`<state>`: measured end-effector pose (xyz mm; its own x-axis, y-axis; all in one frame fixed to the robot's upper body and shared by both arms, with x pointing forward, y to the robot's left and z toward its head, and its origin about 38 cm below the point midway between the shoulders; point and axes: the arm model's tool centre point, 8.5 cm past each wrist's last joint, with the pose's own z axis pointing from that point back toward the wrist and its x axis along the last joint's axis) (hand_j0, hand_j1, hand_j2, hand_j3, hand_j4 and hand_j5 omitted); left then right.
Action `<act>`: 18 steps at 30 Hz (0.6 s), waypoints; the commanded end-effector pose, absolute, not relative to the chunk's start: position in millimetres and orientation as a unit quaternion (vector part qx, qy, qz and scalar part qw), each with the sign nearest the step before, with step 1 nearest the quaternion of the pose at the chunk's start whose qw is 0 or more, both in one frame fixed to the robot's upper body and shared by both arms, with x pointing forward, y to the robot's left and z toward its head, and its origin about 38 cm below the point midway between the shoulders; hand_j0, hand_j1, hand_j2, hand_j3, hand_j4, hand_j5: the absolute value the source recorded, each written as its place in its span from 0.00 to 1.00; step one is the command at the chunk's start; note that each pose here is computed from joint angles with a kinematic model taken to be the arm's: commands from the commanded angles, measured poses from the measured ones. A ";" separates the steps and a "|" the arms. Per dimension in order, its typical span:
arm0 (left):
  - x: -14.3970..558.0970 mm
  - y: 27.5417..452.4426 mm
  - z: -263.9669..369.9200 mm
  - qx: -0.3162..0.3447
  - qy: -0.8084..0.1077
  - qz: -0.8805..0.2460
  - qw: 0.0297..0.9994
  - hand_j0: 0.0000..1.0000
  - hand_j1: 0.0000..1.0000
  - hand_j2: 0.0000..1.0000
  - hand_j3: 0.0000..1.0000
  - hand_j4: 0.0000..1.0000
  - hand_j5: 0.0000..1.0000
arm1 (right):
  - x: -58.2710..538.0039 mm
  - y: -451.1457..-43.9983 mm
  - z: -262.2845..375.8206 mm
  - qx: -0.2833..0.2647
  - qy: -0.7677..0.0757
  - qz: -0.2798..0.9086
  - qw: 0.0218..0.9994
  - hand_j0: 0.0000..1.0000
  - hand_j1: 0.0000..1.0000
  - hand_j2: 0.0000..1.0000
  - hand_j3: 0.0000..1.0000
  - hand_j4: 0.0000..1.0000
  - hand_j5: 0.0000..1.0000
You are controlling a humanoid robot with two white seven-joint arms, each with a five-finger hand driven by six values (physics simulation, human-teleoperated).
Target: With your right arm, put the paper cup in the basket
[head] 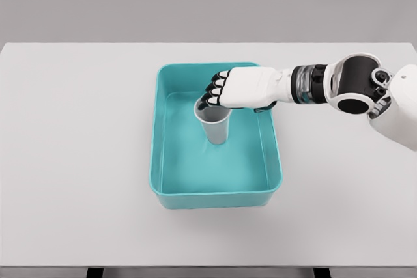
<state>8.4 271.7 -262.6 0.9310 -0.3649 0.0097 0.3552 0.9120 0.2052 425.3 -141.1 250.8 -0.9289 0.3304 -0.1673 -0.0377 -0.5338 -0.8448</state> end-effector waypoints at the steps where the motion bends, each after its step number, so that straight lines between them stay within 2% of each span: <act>1: 8.3 271.7 -262.6 0.100 -0.024 -0.184 0.977 1.00 1.00 1.00 1.00 1.00 1.00 | 425.6 -141.5 251.1 -0.157 -0.471 0.862 0.107 0.98 0.98 0.98 0.98 0.98 0.98; 12: 8.4 271.8 -262.6 0.101 -0.024 -0.184 0.977 1.00 1.00 1.00 1.00 1.00 1.00 | 429.3 -147.1 268.8 -0.176 -0.479 0.854 0.104 0.98 0.98 0.98 0.98 0.98 0.98; 16: 8.3 271.7 -262.6 0.100 -0.024 -0.184 0.978 1.00 1.00 1.00 1.00 1.00 1.00 | 437.9 -188.2 342.3 -0.255 -0.529 0.801 0.116 1.00 1.00 1.00 1.00 1.00 1.00; 18: 8.4 271.8 -262.6 0.101 -0.024 -0.184 0.977 1.00 1.00 1.00 1.00 1.00 1.00 | 440.0 -226.0 366.2 -0.290 -0.542 0.777 0.135 1.00 1.00 1.00 1.00 1.00 1.00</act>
